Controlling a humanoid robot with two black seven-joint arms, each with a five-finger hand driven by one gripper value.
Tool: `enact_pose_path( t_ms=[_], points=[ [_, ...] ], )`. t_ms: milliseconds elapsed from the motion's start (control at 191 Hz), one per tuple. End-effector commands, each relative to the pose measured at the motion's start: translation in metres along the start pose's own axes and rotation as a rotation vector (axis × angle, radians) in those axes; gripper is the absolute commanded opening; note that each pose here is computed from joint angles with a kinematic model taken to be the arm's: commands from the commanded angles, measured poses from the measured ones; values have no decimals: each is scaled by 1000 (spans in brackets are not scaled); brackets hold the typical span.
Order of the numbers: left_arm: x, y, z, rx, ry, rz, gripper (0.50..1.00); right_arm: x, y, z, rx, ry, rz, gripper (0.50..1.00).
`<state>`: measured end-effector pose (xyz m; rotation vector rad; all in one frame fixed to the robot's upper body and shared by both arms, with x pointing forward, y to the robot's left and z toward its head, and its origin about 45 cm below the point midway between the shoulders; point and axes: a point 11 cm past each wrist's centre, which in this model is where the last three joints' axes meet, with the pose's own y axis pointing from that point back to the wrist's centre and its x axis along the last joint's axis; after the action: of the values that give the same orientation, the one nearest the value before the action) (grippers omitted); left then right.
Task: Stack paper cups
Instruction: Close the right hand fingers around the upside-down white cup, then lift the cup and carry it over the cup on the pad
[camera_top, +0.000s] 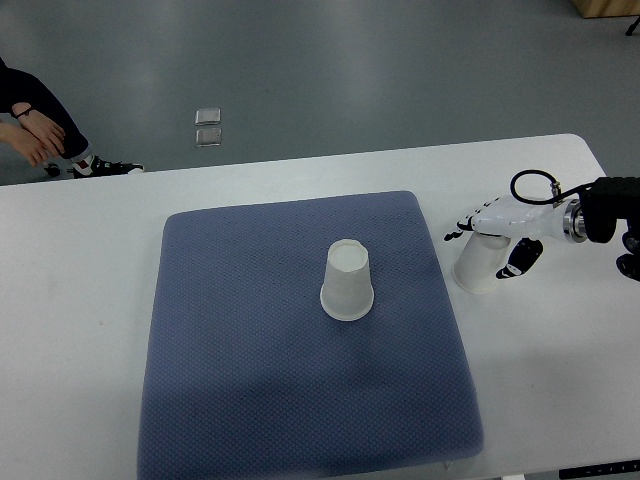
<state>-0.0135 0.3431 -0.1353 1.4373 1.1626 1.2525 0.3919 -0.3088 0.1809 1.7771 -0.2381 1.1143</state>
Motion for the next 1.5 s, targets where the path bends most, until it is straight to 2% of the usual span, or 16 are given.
enact_pose_path(
  t_ms=[0,89,215,288,561,923,1232,1495],
  points=[
    [0,0,-1,1,0,0,1000,0,1,4,-13,1,4,782],
    [0,0,0,-1,0,0,1000,0,2,6,-19,0,6,744],
    [0,0,-1,1,0,0,1000,0,2,6,-19,1,4,652],
    [0,0,0,-1,0,0,1000,0,2,6,-19,1,4,641],
    [0,0,0,-1,0,0,1000,4,2,7,-20,3,11,641],
    [0,0,0,-1,0,0,1000,33,4,3,-11,25,65,641],
    [0,0,0,-1,0,0,1000,86,9,-10,19,76,129,641],
    [0,0,-1,1,0,0,1000,142,23,-40,88,151,141,641]
  ],
)
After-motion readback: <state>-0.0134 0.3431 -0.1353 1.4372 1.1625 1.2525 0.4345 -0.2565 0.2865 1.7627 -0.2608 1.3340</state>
